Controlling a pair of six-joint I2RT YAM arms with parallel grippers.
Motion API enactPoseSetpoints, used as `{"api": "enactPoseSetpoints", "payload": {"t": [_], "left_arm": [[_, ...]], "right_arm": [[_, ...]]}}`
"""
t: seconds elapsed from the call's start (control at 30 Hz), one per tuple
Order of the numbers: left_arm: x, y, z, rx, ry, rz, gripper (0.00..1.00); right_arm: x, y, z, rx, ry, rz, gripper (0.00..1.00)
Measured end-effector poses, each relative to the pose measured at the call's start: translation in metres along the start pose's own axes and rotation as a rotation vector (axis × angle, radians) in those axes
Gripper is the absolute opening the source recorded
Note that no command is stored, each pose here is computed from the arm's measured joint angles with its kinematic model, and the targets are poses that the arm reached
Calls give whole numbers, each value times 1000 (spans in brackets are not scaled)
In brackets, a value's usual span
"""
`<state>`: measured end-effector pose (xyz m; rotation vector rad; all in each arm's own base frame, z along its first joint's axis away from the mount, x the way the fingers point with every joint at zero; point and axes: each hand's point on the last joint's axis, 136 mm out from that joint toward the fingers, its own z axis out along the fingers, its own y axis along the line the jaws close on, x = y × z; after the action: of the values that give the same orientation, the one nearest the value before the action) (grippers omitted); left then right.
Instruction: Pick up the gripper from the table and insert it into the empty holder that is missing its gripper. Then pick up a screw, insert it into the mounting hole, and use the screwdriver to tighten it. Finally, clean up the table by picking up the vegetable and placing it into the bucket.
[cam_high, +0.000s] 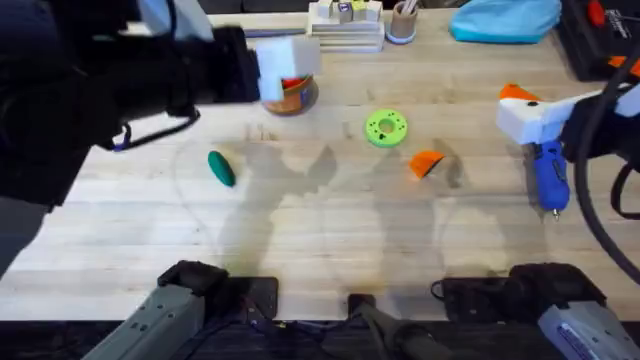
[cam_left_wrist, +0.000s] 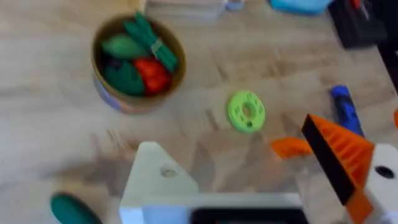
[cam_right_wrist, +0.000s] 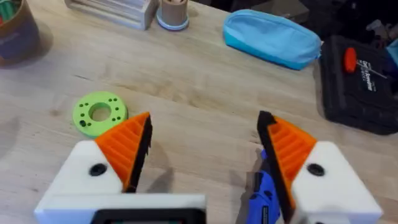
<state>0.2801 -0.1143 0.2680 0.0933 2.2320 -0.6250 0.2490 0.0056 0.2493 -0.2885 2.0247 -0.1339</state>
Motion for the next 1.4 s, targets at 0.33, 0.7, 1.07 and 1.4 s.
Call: {"api": "enactPoseSetpoints", "payload": {"t": [0.33, 0.7, 1.07, 1.4], "left_arm": [[-38, -10, -25, 29, -386, 267, 992], [45, -1, -39, 140, -662, 402, 992], [86, 9, -17, 194, -678, 431, 992], [120, 27, 14, 174, -516, 381, 992]], "right_arm": [[0, 0, 0, 0, 0, 0, 992], [0, 0, 0, 0, 0, 0, 992], [0, 0, 0, 0, 0, 0, 992], [0, 0, 0, 0, 0, 0, 991]]}}
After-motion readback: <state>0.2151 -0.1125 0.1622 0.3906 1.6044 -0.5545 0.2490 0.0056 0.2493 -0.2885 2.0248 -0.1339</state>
